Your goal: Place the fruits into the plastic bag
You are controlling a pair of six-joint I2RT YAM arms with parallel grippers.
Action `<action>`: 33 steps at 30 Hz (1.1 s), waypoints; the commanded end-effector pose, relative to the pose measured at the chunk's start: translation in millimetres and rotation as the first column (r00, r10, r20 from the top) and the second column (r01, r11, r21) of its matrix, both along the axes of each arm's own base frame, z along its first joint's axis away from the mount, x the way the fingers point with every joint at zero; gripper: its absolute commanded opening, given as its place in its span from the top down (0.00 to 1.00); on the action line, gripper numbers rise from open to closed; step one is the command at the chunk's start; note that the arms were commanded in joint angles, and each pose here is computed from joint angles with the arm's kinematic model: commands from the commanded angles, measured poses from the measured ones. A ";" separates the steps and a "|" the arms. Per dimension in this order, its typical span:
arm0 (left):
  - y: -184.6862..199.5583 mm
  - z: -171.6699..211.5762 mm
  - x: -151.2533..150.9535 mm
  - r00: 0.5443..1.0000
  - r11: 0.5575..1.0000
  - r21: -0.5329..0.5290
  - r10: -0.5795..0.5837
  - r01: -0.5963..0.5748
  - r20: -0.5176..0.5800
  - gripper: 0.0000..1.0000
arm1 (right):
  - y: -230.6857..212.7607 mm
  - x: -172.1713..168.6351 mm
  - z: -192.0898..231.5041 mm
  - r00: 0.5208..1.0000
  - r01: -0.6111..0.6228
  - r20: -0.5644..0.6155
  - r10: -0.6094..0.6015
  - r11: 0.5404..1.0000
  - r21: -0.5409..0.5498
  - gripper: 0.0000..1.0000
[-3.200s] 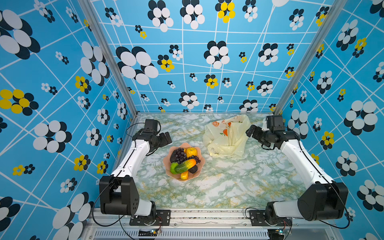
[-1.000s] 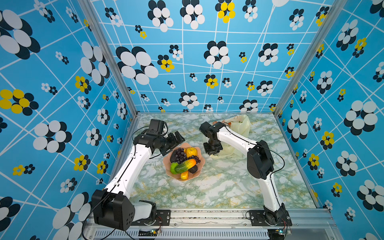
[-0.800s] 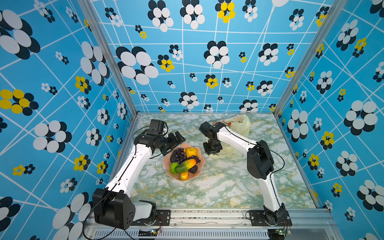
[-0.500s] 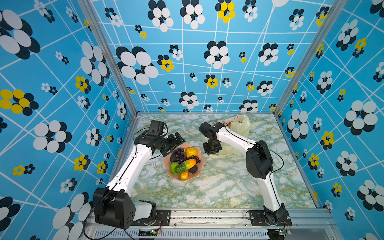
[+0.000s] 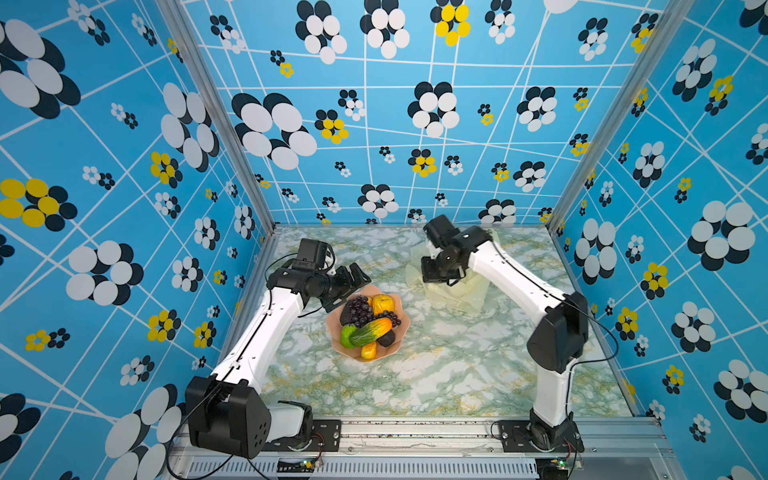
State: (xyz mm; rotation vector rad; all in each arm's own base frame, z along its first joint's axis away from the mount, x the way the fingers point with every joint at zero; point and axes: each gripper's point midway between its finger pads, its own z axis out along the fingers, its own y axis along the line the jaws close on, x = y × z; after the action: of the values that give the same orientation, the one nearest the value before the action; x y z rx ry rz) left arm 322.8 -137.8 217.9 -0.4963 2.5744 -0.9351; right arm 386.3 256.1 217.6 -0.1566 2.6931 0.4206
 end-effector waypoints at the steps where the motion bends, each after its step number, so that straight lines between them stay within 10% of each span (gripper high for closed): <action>1: -11.3 25.1 10.5 0.995 0.998 0.006 -0.061 0.061 0.076 0.01 | -3.0 8.3 60.1 0.997 0.029 0.067 -0.045 0.973 0.230 1.00; 18: -89.2 23.9 21.9 0.978 0.981 -0.021 -0.195 0.194 -0.080 0.02 | -0.8 6.9 165.9 0.967 -0.062 0.244 -0.073 0.860 0.506 1.00; 33: -68.9 -14.2 60.2 0.952 0.857 0.423 -0.227 0.295 -0.205 0.04 | -4.2 -11.2 162.4 0.965 -0.036 0.227 -0.133 0.790 0.613 1.00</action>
State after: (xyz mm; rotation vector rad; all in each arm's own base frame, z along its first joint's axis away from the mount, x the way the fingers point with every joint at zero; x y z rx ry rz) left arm 394.8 -227.1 221.3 -0.1436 2.8246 -0.5667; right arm 379.2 251.2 357.7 0.0485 2.2463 1.0861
